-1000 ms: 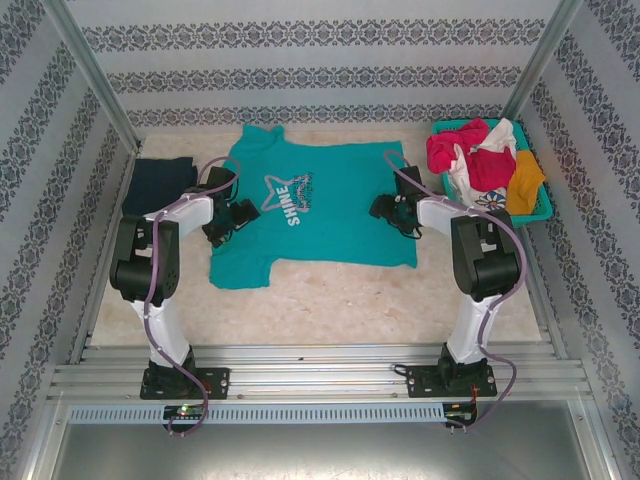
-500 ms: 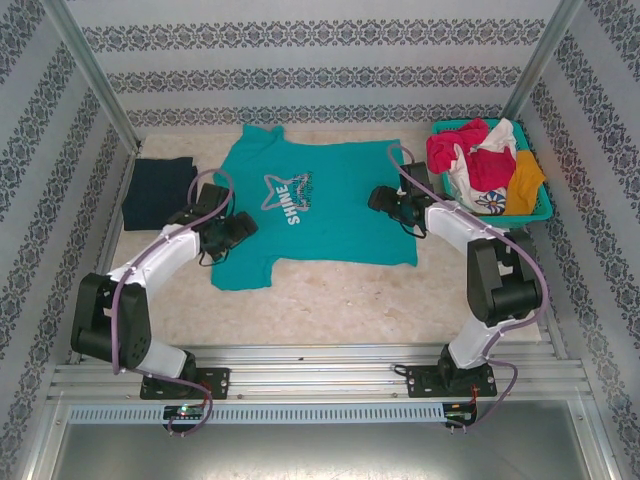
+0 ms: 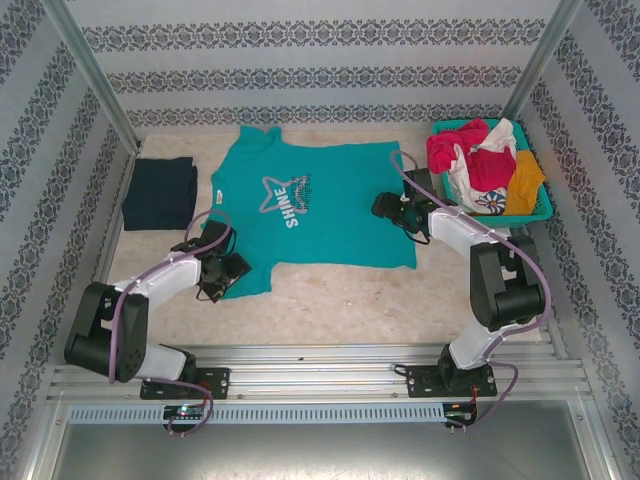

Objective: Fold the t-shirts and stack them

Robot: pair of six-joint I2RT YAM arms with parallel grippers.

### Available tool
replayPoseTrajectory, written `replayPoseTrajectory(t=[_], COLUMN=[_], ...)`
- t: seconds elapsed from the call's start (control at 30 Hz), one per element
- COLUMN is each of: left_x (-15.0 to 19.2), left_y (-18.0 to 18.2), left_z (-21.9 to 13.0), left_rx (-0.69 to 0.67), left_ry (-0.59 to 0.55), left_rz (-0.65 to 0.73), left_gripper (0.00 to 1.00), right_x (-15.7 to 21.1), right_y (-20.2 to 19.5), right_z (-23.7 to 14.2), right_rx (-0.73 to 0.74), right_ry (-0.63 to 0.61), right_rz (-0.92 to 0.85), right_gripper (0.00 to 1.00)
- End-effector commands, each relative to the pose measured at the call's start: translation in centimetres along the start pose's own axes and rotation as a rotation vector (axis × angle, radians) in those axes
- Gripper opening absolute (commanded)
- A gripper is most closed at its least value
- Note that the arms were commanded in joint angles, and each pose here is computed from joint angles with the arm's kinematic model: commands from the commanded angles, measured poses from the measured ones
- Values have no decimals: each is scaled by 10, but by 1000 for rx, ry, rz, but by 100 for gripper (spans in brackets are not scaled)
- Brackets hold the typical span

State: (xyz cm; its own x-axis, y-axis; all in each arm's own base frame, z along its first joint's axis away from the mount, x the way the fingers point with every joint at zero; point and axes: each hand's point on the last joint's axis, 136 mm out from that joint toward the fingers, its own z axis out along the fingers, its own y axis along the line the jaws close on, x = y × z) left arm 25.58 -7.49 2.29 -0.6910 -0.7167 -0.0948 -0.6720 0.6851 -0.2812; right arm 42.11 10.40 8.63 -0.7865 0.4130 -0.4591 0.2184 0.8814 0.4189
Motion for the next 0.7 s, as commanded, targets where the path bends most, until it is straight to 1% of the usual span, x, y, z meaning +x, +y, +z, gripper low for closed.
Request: replayPoseTrajectory(t=[0.0,0.03,0.1,0.23,0.3,0.37,0.43,0.5,0.6,0.67], left_x=[28,32,36,34,27,17,2,-12,-26,-31], left_y=[36,42,43,22,10,11,19,36,47,51], left_z=[3,2,-5,-25,-42,-59,-71,-78,-75,-68], left_rx=[-77,-84,-68,28,67,43,-19,-106,-147,-162], left_ry=[67,71,73,68,39,-10,-65,-100,-105,-85], left_rz=[-52,-55,-54,-57,-52,-31,4,32,72,91], left_gripper=[77,78,83,91,93,94,90,82,73,67], right_x=[-4,-5,-7,-5,-2,1,7,15,22,26], right_y=[0,2,3,8,11,13,13,10,6,2], right_z=[-13,-14,-16,-17,-19,-21,-22,-22,-22,-22], right_rx=[-16,-20,-26,-49,-62,-67,-68,-63,-58,-53], right_ry=[-18,-21,-25,-18,-11,-6,3,15,25,30], right_rz=[-7,-7,-6,2,2,2,3,5,17,26], right_gripper=[76,77,76,77,77,77,77,78,77,78])
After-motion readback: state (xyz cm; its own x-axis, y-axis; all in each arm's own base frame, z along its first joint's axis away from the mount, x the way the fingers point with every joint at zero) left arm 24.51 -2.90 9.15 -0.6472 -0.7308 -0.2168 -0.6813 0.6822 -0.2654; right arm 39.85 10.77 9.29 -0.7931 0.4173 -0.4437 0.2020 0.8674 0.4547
